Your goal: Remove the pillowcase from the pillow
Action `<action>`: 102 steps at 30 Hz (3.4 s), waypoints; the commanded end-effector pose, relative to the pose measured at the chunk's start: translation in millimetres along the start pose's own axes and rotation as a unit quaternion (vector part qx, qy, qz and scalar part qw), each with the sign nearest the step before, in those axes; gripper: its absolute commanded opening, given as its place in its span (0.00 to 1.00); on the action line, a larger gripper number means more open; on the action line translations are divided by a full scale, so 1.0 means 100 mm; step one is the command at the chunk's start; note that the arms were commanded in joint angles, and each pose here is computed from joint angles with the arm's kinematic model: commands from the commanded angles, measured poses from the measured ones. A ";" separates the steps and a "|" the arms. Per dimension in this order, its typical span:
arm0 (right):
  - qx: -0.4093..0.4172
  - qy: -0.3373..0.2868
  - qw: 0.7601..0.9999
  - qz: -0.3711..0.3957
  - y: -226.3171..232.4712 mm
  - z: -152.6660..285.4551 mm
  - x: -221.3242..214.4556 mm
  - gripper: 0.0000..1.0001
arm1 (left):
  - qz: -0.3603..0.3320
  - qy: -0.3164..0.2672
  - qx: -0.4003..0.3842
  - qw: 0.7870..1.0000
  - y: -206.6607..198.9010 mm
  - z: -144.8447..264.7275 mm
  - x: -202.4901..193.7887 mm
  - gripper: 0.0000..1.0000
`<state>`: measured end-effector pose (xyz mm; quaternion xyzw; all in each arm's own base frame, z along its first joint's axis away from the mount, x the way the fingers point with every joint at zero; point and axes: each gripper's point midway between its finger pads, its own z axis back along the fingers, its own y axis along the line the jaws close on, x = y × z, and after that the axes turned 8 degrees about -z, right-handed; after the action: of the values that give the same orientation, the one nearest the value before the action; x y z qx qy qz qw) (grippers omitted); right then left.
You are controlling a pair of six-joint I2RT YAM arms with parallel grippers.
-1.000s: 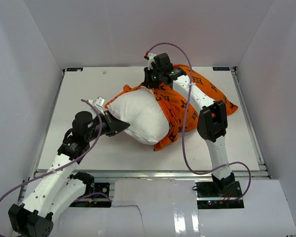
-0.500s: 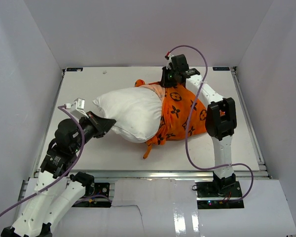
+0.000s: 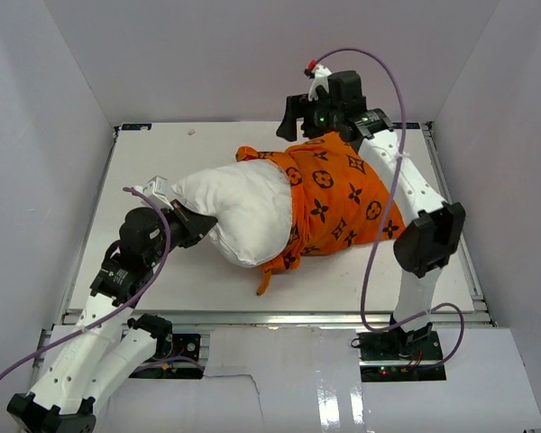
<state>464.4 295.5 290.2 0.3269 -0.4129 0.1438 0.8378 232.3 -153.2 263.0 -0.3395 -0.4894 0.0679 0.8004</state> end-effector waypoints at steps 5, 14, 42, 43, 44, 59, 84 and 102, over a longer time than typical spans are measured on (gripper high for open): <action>0.020 -0.017 0.999 0.038 0.29 0.99 -0.32 0.88 | 0.004 -0.031 -0.048 0.998 -0.23 -0.01 0.18 0.00; 0.097 -0.032 0.993 0.055 0.50 1.78 -1.41 0.85 | 0.007 -0.029 -0.070 0.997 -0.33 0.04 0.20 0.00; -0.148 -0.088 0.976 -0.133 -0.72 1.10 -2.64 0.08 | 0.008 0.004 -0.147 0.989 -1.07 0.07 0.72 0.00; -0.173 -0.102 0.968 -0.148 -0.92 1.15 -2.62 0.08 | 0.008 0.013 -0.170 0.985 -1.17 0.10 0.72 0.00; -0.187 -0.114 0.963 -0.156 -1.02 1.19 -2.57 0.08 | 0.006 0.009 -0.183 0.983 -1.27 0.14 0.80 0.00; -0.151 -0.122 0.950 -0.245 -1.57 1.27 -2.45 0.08 | -0.041 0.025 -0.159 0.986 -1.18 0.18 0.76 0.00; 0.025 -0.090 0.995 -0.017 -0.79 1.04 -0.55 0.74 | -0.015 0.014 -0.010 1.000 0.07 -0.05 -0.15 0.00; -0.202 -0.087 0.967 -0.128 -2.17 0.32 -0.53 0.08 | -0.048 -0.060 -0.064 0.995 -0.78 0.32 0.89 0.00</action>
<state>489.3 172.8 175.3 0.3056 -0.4224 0.0120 0.8532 240.9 -165.6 297.5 -0.3393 -0.4750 0.0319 0.8113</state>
